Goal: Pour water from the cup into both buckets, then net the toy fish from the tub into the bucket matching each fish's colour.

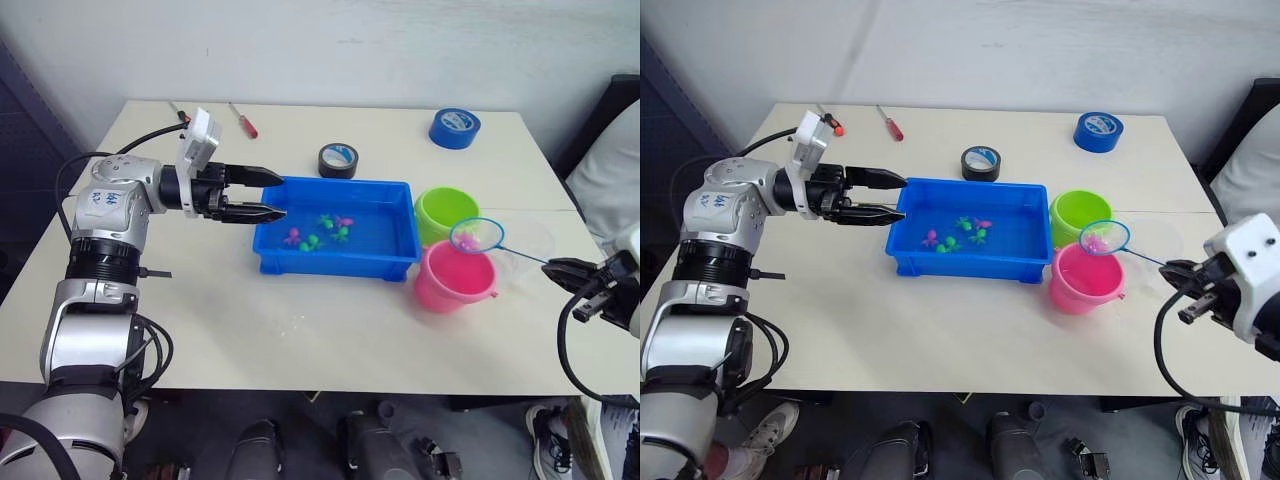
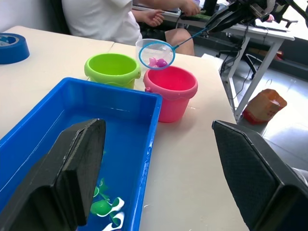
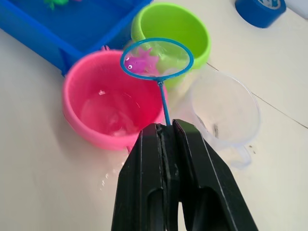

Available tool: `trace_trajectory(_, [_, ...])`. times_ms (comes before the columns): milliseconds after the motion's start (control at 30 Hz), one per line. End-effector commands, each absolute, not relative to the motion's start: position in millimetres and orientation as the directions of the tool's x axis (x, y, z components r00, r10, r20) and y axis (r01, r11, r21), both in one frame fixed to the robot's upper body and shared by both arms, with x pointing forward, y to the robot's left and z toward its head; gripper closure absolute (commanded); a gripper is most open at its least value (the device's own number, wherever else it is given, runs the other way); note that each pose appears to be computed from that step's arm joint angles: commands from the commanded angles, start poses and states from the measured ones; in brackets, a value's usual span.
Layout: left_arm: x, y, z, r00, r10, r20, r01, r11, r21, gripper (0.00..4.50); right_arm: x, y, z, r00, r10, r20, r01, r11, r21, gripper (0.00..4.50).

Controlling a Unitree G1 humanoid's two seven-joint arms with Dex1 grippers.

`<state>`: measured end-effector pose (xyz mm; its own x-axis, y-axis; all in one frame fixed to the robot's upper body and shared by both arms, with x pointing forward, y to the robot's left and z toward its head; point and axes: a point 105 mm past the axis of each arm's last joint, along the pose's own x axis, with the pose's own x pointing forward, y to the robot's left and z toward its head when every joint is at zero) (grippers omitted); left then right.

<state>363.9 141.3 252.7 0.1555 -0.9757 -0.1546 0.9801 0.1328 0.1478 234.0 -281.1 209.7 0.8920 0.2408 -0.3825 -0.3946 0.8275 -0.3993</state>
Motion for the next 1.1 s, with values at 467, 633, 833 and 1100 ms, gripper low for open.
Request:
trace_trajectory(467, [370,130,262,0.114,-0.981,-0.16,0.979,0.083,0.188,0.63,222,-253,213,0.926,0.164,-0.341,-0.377,0.334,-0.864,4.5])
trace_trajectory(633, [369,129,260,0.1,-0.982,-0.16,0.981,0.071,0.179,0.63,218,-252,202,0.914,0.151,-0.376,-0.397,0.148,-0.906,4.5])
trace_trajectory(833, [365,129,254,0.082,-0.982,-0.171,0.985,0.054,0.165,0.63,214,-255,193,0.932,0.134,-0.338,-0.338,-0.022,-0.941,4.5])
trace_trajectory(1100, [364,128,251,0.074,-0.983,-0.167,0.986,0.047,0.158,0.63,207,-254,180,0.95,0.123,-0.287,-0.26,-0.199,-0.945,4.5])
